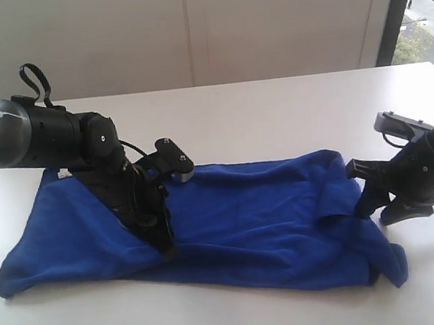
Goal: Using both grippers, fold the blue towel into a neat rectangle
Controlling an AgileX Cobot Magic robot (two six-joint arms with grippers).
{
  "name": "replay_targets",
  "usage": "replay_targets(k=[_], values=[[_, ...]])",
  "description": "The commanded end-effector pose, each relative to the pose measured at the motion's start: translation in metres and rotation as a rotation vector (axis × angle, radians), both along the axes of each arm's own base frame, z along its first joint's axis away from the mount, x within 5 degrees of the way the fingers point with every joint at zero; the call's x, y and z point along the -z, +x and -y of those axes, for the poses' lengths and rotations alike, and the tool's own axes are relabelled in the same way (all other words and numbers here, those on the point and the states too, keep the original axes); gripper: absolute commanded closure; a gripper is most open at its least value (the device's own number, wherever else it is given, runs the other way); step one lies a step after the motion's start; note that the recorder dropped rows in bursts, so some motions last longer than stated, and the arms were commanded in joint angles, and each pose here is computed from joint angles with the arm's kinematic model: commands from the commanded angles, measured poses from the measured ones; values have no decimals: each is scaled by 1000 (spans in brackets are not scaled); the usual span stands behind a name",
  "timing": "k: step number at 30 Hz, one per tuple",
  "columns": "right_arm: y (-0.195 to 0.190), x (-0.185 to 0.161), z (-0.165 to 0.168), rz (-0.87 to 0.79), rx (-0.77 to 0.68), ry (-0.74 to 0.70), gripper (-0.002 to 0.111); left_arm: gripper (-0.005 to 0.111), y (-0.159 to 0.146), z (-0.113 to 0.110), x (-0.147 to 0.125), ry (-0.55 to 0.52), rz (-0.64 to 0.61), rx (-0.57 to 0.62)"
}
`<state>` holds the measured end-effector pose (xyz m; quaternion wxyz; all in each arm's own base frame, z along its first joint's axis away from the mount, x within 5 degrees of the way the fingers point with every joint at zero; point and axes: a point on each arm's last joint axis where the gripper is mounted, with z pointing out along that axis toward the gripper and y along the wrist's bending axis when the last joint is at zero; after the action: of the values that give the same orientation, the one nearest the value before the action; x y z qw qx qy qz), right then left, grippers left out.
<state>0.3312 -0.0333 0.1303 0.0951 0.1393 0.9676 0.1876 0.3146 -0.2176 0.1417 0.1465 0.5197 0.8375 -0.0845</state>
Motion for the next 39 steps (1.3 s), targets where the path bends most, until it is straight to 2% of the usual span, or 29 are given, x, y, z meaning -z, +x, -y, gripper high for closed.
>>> replay_targets(k=[1, 7, 19, 33, 39], values=[[6, -3, -3, 77, 31, 67, 65, 107, -7, -12, 22, 98, -85, 40], [7, 2, -2, 76, 45, 60, 71, 107, -7, -12, 22, 98, -85, 40], [9, 3, 1, 99, 51, 20, 108, 107, -7, -12, 22, 98, -85, 40], [12, -32, 9, 237, -2, -112, 108, 107, -7, -12, 22, 99, -87, 41], [15, -39, 16, 209, -37, -185, 108, 107, -7, -12, 22, 100, -89, 41]])
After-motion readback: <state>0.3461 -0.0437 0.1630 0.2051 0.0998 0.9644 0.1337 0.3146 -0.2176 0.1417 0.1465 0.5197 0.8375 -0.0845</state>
